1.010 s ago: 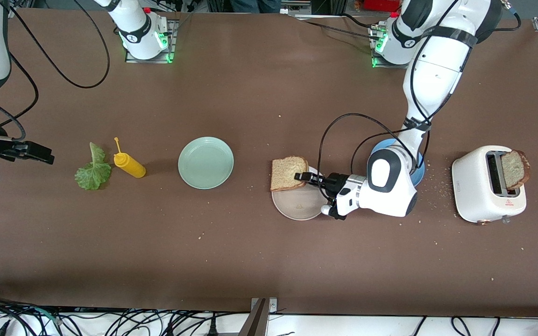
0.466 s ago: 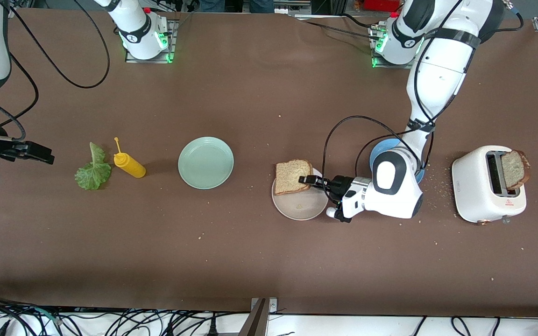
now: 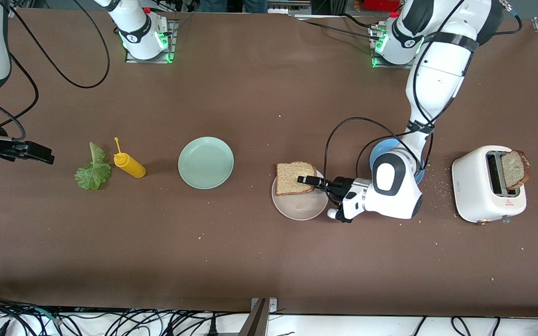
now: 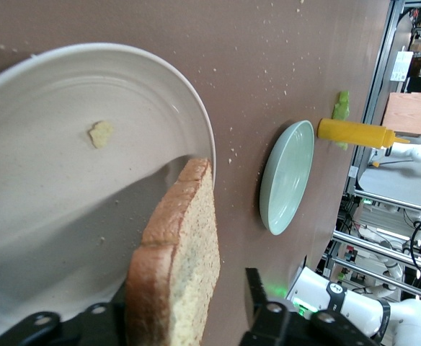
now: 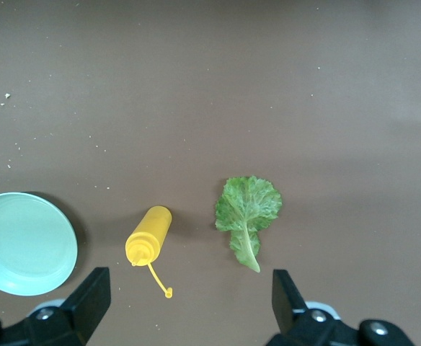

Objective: Make sandwich in beige plate with both arms
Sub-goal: 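Carry the bread slice to the beige plate and lower it, then open the left gripper and withdraw it toward the toaster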

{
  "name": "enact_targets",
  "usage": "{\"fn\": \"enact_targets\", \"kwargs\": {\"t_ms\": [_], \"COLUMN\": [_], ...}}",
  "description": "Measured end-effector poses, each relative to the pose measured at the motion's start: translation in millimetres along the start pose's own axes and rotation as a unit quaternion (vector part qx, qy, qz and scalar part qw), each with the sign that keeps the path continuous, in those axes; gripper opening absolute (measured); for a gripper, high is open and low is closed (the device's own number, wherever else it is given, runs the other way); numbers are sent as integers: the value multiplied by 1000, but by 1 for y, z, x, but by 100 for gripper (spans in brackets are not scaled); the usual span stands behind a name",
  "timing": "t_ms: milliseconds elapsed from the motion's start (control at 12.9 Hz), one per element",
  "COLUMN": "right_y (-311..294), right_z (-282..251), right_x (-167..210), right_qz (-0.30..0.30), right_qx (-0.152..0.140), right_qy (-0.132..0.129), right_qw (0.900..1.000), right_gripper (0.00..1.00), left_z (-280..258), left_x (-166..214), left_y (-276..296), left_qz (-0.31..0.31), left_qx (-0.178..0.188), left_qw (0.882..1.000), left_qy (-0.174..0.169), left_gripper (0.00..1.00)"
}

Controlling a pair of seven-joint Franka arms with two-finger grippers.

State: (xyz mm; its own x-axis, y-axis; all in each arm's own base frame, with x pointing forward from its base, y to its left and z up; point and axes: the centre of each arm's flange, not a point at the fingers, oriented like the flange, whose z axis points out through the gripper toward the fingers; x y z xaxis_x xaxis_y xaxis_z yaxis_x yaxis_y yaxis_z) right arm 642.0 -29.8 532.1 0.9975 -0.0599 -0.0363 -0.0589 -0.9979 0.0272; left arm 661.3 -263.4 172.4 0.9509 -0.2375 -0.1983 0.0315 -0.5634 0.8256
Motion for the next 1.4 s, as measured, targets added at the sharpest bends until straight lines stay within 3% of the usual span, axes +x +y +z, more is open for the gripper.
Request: {"fn": "enact_targets", "kwargs": {"t_ms": [233, 621, 854, 1087, 1398], "right_y": [0, 0, 0, 0, 1], "right_z": [0, 0, 0, 1, 1], "right_x": [0, 0, 0, 0, 0], "right_qz": [0, 0, 0, 0, 0], "right_qx": [0, 0, 0, 0, 0], "right_qy": [0, -1, -1, -1, -2], "right_qw": [1000, 1000, 1000, 1000, 1000], "right_gripper": [100, 100, 100, 100, 100], "left_z": [-16, -71, -122, -188, -299], "left_x": [5, 10, 3, -18, -68], "left_y": [-9, -22, 6, 19, 5], "left_qz": [3, -1, -16, -33, -90], "left_qx": [34, 128, 228, 284, 357], "left_qw": [999, 991, 973, 958, 930], "left_qy": [16, 28, 32, 21, 3], "left_gripper": [100, 100, 100, 100, 100]}}
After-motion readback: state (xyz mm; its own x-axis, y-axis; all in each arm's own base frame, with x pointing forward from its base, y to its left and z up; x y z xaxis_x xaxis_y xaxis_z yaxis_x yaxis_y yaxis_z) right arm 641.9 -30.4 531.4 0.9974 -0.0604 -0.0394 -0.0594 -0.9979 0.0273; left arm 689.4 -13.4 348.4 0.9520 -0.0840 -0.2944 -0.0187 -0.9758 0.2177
